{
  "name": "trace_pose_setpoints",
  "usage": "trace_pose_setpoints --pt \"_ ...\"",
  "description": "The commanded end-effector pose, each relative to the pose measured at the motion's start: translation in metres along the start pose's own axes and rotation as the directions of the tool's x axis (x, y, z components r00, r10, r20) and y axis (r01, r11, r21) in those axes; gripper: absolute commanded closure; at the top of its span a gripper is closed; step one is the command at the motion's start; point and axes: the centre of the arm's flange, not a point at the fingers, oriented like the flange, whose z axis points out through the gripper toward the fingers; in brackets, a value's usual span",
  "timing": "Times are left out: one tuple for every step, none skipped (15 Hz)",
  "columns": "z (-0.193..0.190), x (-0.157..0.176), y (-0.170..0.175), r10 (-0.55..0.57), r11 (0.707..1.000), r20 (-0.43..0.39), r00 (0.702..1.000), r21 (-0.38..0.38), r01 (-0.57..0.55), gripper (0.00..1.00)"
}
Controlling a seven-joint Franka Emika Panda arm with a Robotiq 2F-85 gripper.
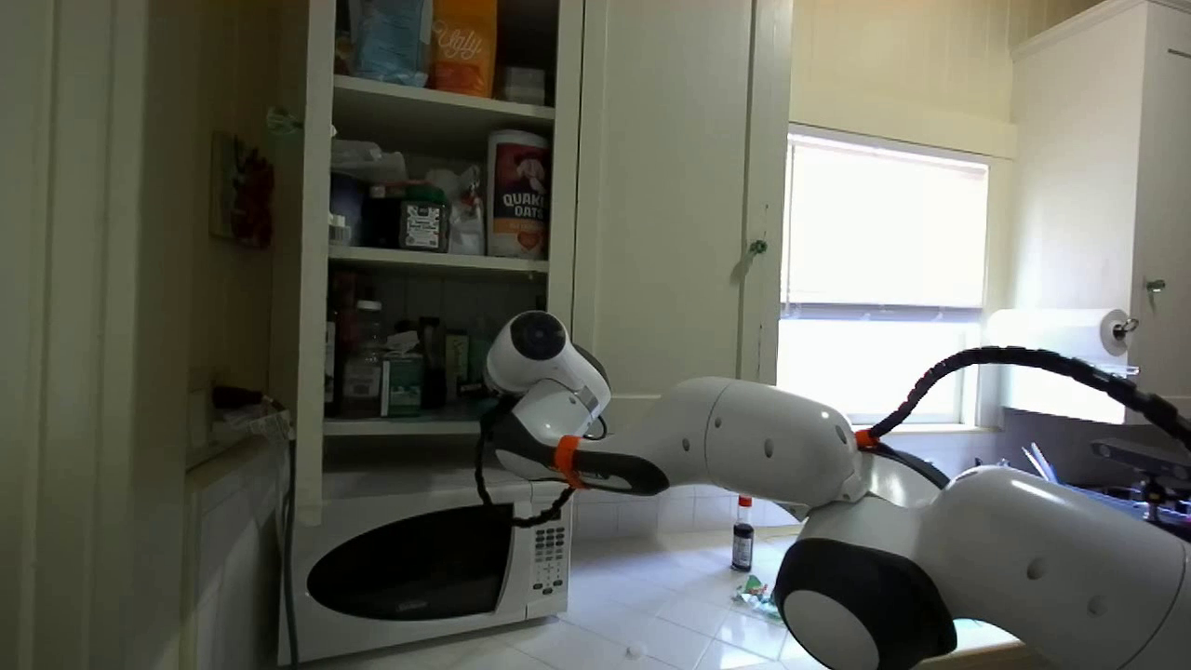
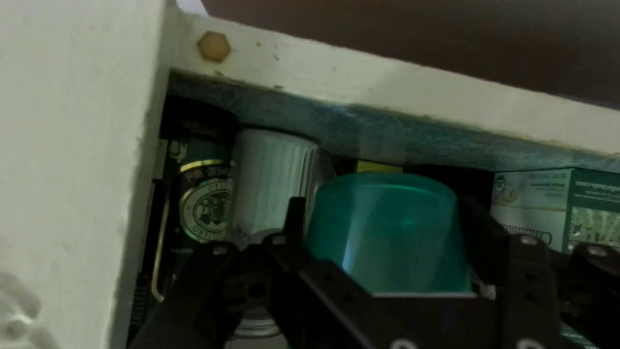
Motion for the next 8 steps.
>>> trace_pose_setpoints --pt "0.021 0.020 0.003 0.035 0.998 0.002 0.999 0.051 -0.035 0.48" --pt "0.022 0.021 0.007 0.046 0.997 0.014 0.999 0.063 -0.047 0.48" --pt "0.023 0.021 0.011 0.053 0.996 0.024 0.998 0.072 -0.055 0.48" --pt "0.026 0.021 0.014 0.062 0.995 0.037 0.997 0.079 -0.065 0.48" --pt "0.027 0.021 0.017 0.065 0.994 0.054 0.996 0.085 -0.070 0.48" --pt "0.029 0.021 0.019 0.068 0.993 0.062 0.996 0.095 -0.074 0.48" --pt "0.031 0.021 0.020 0.069 0.992 0.069 0.995 0.102 -0.076 0.48" --pt "0.033 0.021 0.022 0.069 0.991 0.080 0.994 0.113 -0.078 0.48"
